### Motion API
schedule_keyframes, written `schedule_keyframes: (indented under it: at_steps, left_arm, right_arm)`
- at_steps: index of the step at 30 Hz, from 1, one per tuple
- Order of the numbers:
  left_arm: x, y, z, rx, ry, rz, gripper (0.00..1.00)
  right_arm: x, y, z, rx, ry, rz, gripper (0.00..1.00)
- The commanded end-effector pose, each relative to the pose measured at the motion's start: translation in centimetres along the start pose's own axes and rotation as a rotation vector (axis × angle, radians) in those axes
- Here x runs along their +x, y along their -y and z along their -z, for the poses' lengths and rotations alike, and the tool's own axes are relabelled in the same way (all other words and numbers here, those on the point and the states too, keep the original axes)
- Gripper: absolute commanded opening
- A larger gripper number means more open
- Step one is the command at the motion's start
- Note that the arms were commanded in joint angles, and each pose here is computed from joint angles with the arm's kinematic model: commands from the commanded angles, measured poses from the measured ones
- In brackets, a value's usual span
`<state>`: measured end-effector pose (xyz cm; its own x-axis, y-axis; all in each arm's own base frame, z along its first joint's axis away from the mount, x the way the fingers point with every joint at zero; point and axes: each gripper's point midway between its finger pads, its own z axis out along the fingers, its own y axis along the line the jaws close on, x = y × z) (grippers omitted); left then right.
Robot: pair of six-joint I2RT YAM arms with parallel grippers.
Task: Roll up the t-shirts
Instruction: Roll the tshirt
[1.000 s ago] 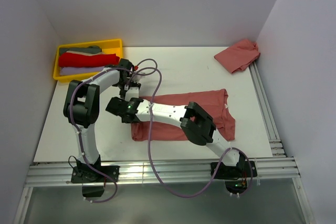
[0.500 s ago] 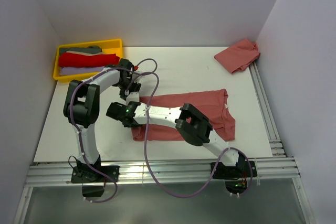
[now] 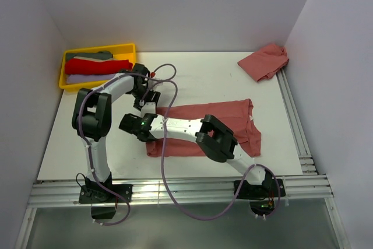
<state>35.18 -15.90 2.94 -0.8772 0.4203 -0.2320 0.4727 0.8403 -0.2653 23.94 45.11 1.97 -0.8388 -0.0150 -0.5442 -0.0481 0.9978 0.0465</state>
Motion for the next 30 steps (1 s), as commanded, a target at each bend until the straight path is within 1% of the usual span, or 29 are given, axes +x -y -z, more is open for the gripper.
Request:
schedule_keyframes:
  at_steps: [1,2,4,5,7,8,13,14,17,18,19,20,21,27,30]
  left_arm:
    - [-3.9,0.6,2.0,0.039,0.115,-0.056,0.6]
    - [-4.1,0.9,2.6,0.06,0.119,-0.052,0.61]
    - [-5.5,0.7,4.3,0.071,0.162,-0.046,0.62]
    - [-5.9,0.6,5.0,0.078,0.176,-0.044,0.62]
    - [-6.7,0.5,6.8,0.104,0.208,-0.033,0.62]
    - [-6.9,0.4,7.4,0.108,0.219,-0.033,0.62]
    - [-6.8,-0.4,10.0,0.168,0.256,-0.001,0.62]
    - [-6.6,-0.5,10.3,0.172,0.26,-0.008,0.62]
    - [-5.4,-0.7,10.1,0.189,0.25,-0.005,0.62]
    - [-4.5,-0.9,9.5,0.197,0.234,0.009,0.62]
    - [-4.1,-1.0,9.3,0.198,0.229,0.012,0.62]
    - [-4.0,-1.0,9.1,0.198,0.236,0.003,0.62]
    - [-2.9,-1.0,8.2,0.206,0.21,0.018,0.62]
    - [-0.4,-0.4,5.0,0.271,0.16,0.043,0.62]
    - [0.2,-0.2,3.5,0.269,0.146,0.05,0.61]
  right_arm:
    - [3.7,-0.4,-1.3,-0.076,-0.104,-0.026,0.13]
    - [2.8,-0.7,-0.5,-0.117,-0.095,-0.053,0.13]
    - [3.1,-1.2,-0.9,-0.193,-0.099,-0.092,0.12]
    - [2.0,-1.4,-0.1,-0.238,-0.086,-0.123,0.12]
    - [1.8,-2.0,-0.1,-0.315,-0.08,-0.163,0.12]
    - [1.1,-2.2,0.7,-0.353,-0.068,-0.185,0.12]
    - [-0.2,-2.8,1.5,-0.554,-0.051,-0.327,0.12]
    - [-0.5,-3.1,2.4,-0.611,-0.062,-0.353,0.12]
    - [-1.4,-2.7,3.1,-0.755,-0.052,-0.476,0.12]
    - [-1.3,-2.6,3.3,-0.789,-0.074,-0.52,0.12]
    - [-1.8,-1.9,3.4,-0.831,-0.048,-0.559,0.12]
    - [-1.9,-1.7,3.4,-0.852,-0.047,-0.581,0.12]
    - [-1.7,-1.7,3.7,-0.873,-0.066,-0.606,0.12]
    - [-1.1,-1.2,3.0,-0.912,-0.094,-0.674,0.12]
    - [-0.8,-1.1,2.7,-0.931,-0.108,-0.704,0.12]
